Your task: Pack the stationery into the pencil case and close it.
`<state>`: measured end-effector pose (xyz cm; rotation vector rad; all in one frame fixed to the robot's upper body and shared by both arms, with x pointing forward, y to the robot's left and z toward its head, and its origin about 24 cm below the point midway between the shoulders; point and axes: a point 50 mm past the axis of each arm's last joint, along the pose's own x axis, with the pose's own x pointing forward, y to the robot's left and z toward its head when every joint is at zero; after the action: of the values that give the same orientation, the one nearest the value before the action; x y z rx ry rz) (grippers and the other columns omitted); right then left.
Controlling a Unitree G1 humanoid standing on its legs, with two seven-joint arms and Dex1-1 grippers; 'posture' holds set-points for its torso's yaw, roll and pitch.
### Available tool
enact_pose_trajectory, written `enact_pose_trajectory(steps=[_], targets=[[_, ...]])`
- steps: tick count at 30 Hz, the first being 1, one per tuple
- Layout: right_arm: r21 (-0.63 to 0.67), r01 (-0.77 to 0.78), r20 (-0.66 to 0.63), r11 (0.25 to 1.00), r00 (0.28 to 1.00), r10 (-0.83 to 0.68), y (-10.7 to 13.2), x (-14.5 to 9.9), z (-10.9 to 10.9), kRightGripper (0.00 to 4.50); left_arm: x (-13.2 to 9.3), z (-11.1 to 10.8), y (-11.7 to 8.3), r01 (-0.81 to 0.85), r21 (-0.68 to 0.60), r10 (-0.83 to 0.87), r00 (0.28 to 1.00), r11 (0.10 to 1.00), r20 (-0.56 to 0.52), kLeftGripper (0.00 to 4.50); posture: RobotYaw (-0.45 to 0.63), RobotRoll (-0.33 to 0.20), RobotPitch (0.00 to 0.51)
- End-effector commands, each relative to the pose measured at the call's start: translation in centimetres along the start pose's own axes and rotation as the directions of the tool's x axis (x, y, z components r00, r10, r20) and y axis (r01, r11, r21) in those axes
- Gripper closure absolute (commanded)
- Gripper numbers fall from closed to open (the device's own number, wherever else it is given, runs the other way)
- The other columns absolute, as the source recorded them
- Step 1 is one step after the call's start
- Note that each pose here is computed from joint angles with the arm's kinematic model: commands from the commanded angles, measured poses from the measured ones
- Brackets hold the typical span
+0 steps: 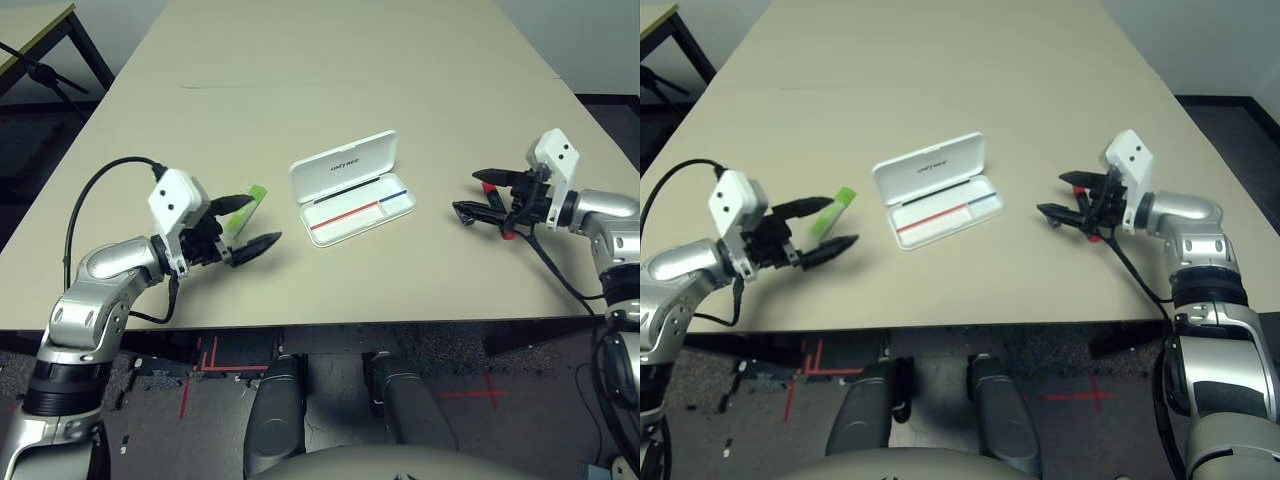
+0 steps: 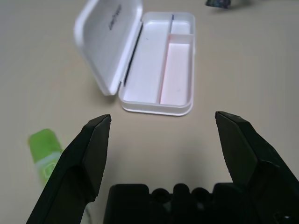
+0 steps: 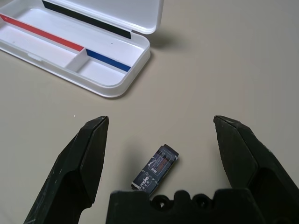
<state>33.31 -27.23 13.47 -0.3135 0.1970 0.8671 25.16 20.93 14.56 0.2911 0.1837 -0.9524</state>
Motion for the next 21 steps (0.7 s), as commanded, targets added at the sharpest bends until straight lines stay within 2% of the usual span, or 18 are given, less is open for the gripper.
enact_pose_trajectory(steps=[1, 8, 13, 21], targets=[[-0.003, -0.014, -0.009, 1.000, 1.000, 0.014, 0.1, 0.2, -0.1, 0.00, 0.8, 0.2, -0.9, 0.085, 0.047, -0.080, 0.992, 0.995, -0.099, 0.02, 0.04, 0.000, 0.156], [-0.007, -0.018, -0.014, 1.000, 1.000, 0.018, 0.3, 0.3, -0.3, 0.00, 2.6, 0.5, -1.4, 0.160, 0.125, -0.130, 0.968, 0.979, -0.215, 0.02, 0.04, 0.000, 0.158], [-0.010, -0.017, -0.017, 1.000, 1.000, 0.017, 0.3, 0.3, -0.4, 0.00, 4.7, 0.9, -2.0, 0.212, 0.151, -0.171, 0.954, 0.966, -0.244, 0.02, 0.03, 0.000, 0.159], [-0.015, -0.012, -0.020, 1.000, 1.000, 0.011, 0.4, 0.1, -0.5, 0.00, 6.7, 1.3, -2.6, 0.257, 0.176, -0.208, 0.943, 0.950, -0.260, 0.02, 0.02, 0.000, 0.164]])
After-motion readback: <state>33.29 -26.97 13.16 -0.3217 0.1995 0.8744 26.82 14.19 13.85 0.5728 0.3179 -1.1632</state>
